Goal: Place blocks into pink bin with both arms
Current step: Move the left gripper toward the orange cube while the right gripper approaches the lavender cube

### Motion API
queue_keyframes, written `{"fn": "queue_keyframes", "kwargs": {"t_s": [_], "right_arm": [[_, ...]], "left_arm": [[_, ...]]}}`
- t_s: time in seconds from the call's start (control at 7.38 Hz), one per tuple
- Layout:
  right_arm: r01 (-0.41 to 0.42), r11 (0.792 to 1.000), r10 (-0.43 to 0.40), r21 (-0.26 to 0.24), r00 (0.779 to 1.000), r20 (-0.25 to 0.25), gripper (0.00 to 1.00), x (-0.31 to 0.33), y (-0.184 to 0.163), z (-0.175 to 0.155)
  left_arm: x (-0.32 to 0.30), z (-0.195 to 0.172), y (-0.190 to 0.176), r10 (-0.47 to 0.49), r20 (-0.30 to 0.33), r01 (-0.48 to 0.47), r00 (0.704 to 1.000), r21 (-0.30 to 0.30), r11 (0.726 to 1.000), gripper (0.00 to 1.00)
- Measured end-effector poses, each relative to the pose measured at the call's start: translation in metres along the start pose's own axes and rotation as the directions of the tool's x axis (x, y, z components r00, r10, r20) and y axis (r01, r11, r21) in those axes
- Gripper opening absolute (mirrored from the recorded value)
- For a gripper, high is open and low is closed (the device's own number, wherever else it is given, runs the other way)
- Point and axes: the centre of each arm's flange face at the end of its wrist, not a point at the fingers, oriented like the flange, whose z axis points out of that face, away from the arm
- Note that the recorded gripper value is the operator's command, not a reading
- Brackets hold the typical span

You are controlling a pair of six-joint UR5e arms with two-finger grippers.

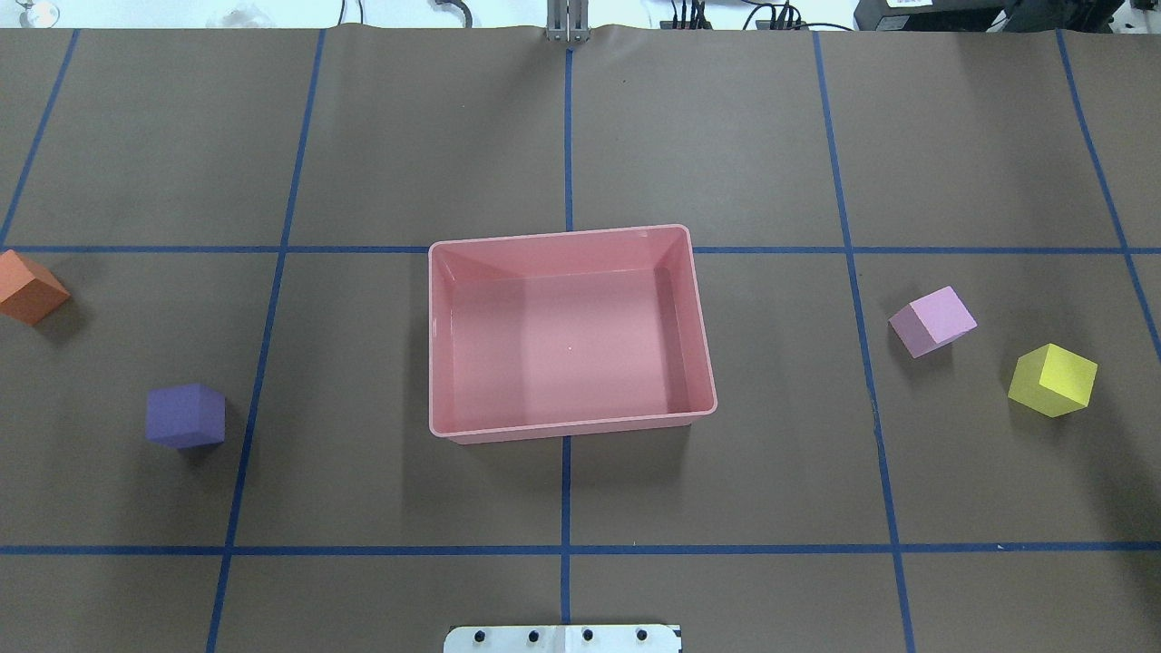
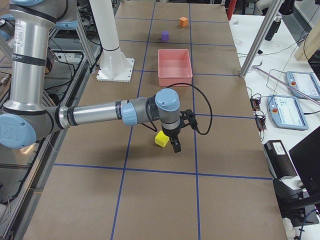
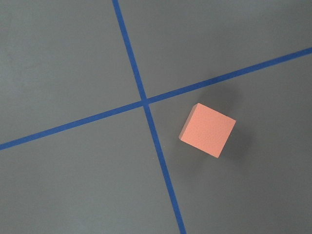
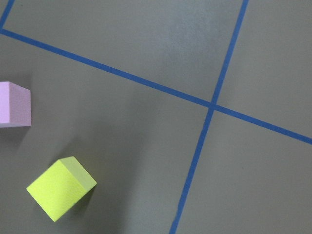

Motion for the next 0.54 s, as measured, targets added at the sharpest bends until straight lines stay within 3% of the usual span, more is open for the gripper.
{"fn": "queue_keyframes", "kwargs": {"t_s": [0.27,0.54], "right_arm": [[0.076,0.997,-0.076,-0.004,0.996,0.041,1.00,-0.040,-0.026,0.028],[0.078,0.997,-0.077,-0.016,0.995,0.063,1.00,-0.082,-0.055,0.047]], "left_arm": [[0.001,0.010,-0.009,0.043,-0.021,-0.043,0.999,0.025,0.999,1.00],[0.008,0.046,-0.021,0.120,-0.028,-0.120,0.992,0.009,0.993,1.00]]}}
